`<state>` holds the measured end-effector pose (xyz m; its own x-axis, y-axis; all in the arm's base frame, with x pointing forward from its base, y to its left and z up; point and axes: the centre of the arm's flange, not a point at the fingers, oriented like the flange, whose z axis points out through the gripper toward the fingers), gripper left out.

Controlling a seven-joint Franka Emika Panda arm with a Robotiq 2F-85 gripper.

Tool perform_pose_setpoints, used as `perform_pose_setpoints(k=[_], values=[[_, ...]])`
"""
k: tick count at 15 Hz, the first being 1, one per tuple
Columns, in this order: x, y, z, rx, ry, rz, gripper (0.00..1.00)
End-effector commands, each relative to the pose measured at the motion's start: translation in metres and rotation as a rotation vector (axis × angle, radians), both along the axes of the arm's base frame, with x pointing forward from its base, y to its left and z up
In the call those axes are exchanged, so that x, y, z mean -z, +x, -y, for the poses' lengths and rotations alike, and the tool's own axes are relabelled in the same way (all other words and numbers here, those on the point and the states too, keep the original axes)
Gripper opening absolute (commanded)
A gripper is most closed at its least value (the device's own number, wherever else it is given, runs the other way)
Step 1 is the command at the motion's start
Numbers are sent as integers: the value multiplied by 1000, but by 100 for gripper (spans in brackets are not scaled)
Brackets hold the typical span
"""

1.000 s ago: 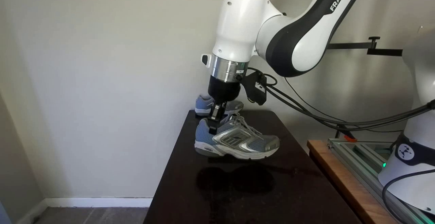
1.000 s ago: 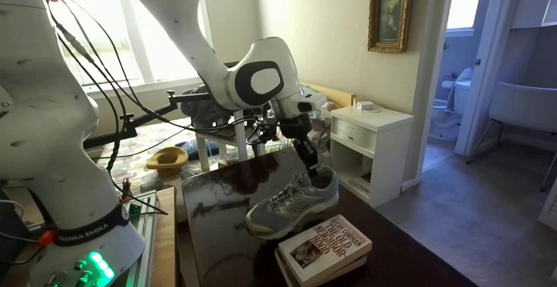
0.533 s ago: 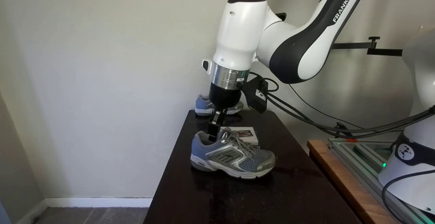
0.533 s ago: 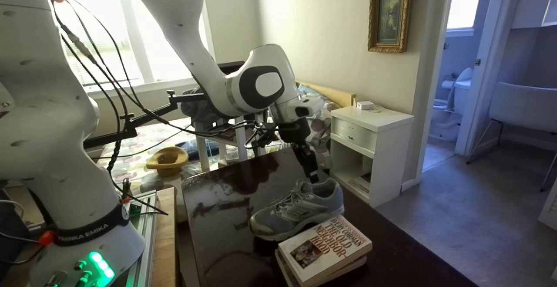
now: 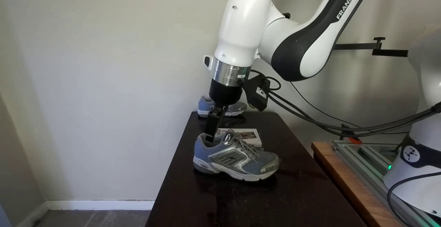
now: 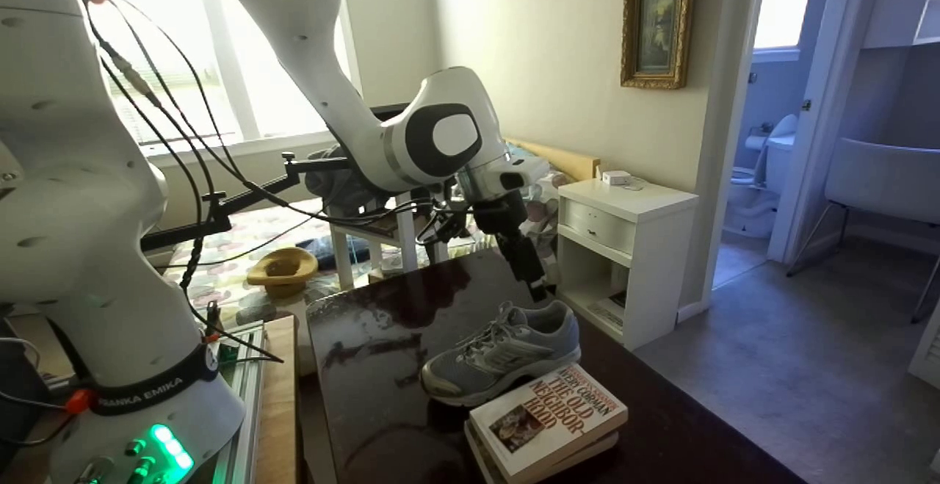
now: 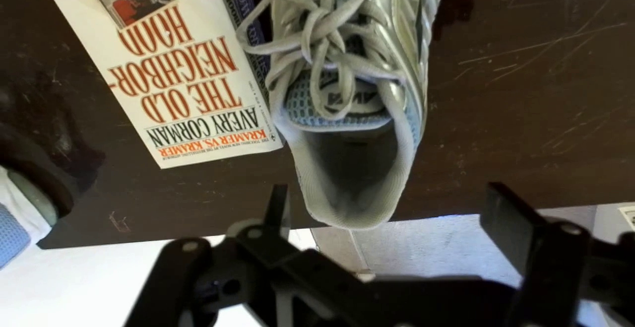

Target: Move the sneakers to the left.

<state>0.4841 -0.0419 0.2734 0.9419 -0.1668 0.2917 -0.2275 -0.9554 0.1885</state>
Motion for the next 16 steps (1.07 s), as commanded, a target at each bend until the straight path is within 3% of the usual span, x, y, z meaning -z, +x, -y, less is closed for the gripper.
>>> perform_pose_setpoints(k=[1, 11, 16], values=[[-25, 2, 14, 25, -11, 58, 100], [-66, 10, 98, 137, -38, 145, 100], [-74, 9, 135, 133, -62, 174, 100]])
